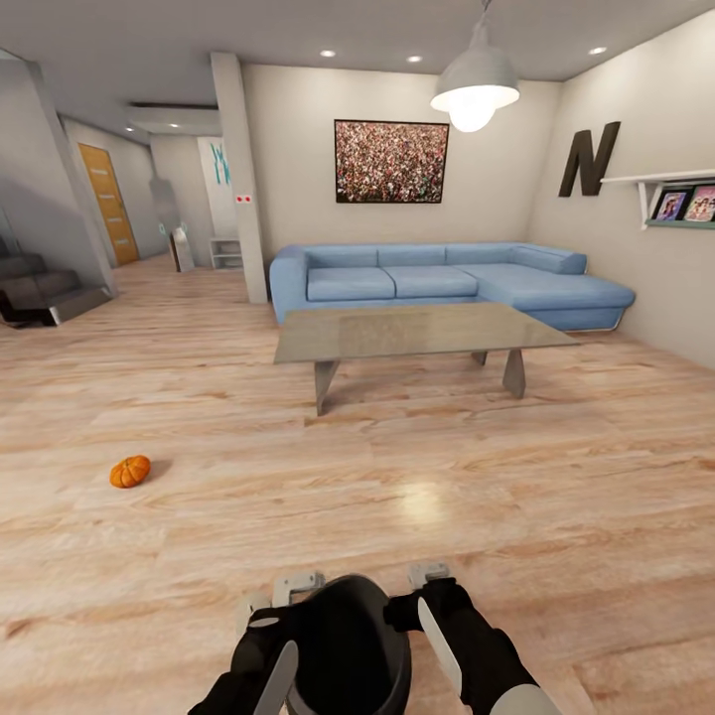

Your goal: Place each of the two pumpkins and all three candles from the living room inside a cabinet in the living room (use any cabinet), then make sure every cabinet is closed, and position the cauldron so it is next to a table in the living room.

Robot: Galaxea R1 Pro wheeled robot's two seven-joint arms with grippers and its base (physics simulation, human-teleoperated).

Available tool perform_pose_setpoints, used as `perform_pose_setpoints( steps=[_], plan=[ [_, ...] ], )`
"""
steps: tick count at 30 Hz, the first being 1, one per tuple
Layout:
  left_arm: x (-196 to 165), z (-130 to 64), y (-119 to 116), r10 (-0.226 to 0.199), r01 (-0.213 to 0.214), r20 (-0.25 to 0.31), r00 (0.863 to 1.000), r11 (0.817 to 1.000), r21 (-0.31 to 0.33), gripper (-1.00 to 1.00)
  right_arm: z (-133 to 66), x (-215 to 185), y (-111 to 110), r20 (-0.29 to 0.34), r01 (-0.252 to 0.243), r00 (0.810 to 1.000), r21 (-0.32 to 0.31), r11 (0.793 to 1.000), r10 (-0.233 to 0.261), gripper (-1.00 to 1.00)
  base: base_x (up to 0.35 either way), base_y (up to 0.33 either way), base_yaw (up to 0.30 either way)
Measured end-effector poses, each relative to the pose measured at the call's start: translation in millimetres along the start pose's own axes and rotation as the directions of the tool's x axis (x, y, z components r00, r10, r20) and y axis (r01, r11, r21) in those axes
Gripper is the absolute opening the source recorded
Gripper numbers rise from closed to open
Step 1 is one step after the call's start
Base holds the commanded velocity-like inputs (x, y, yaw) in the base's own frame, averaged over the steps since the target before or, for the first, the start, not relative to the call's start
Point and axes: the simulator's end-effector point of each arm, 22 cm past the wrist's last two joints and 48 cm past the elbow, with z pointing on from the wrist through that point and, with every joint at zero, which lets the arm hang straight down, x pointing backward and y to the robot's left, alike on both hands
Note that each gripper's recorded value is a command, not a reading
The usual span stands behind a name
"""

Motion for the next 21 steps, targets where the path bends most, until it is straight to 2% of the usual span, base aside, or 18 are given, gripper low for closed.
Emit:
perform_pose_setpoints(
  steps=[14, 21],
  plan=[
    [-3, -0.4, -3, 0.001, -0.001, 0.016, 1.000, 1.000, 0.007, 1.00, 0.2, 0, 0, -0.001, 0.000, 1.000, 0.001, 1.000, 0.000, 1.00, 0.029, 0.000, 0.000],
    [9, 7.8, -3, 0.006, -0.006, -0.012, 1.000, 1.000, 0.001, 1.00, 11.0, 11, 0, -0.029, -0.004, 1.000, -0.002, 1.000, 0.004, 1.00, 0.000, 0.000, 0.000]
  ],
)
